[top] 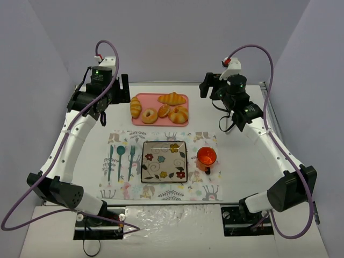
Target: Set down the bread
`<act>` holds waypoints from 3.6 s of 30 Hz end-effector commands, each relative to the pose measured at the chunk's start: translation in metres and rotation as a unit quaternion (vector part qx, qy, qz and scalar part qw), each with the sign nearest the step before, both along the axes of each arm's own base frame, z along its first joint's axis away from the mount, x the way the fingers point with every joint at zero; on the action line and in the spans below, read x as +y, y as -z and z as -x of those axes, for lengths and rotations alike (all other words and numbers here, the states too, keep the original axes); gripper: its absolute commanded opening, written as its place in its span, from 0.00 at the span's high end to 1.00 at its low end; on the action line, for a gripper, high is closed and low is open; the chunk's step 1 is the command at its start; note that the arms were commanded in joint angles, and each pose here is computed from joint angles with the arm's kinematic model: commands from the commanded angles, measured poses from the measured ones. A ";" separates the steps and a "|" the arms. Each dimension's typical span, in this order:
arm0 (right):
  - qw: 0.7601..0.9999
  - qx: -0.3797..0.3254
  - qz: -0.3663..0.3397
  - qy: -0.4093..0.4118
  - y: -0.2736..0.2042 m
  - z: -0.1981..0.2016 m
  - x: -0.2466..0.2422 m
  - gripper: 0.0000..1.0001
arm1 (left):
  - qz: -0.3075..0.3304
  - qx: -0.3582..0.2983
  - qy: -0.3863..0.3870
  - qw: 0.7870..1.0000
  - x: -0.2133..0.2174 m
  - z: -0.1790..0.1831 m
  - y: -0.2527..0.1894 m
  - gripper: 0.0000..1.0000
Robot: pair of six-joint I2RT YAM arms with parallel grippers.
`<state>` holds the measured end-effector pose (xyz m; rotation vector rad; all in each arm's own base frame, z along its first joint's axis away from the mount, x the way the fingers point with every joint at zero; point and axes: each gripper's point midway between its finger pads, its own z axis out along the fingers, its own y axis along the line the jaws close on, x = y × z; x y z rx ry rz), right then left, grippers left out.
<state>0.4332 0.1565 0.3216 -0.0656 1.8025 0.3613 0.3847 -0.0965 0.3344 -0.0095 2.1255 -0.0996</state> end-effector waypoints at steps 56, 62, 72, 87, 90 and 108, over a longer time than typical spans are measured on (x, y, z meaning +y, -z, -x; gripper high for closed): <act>0.888 0.371 0.057 0.264 0.312 -0.042 -0.171 0.00 | 0.065 0.013 0.050 0.997 -0.027 0.008 -0.013 0.25; 0.889 0.378 0.046 0.253 0.317 -0.041 -0.165 0.11 | 0.066 0.014 0.052 0.996 -0.027 0.008 -0.013 0.25; 0.906 0.337 0.031 0.254 0.273 -0.046 -0.161 0.55 | 0.066 0.018 0.052 0.996 -0.029 0.006 -0.010 0.25; 0.957 0.248 0.036 0.144 0.171 -0.040 -0.065 0.52 | 0.066 0.019 0.052 0.996 -0.029 0.006 -0.009 0.25; 0.965 0.244 0.025 0.096 0.161 -0.036 -0.035 0.49 | 0.067 0.017 0.052 0.996 -0.028 0.006 -0.011 0.25; 0.975 0.218 0.028 -0.018 0.127 -0.015 0.054 0.33 | 0.067 0.016 0.051 0.996 -0.028 0.006 -0.011 0.25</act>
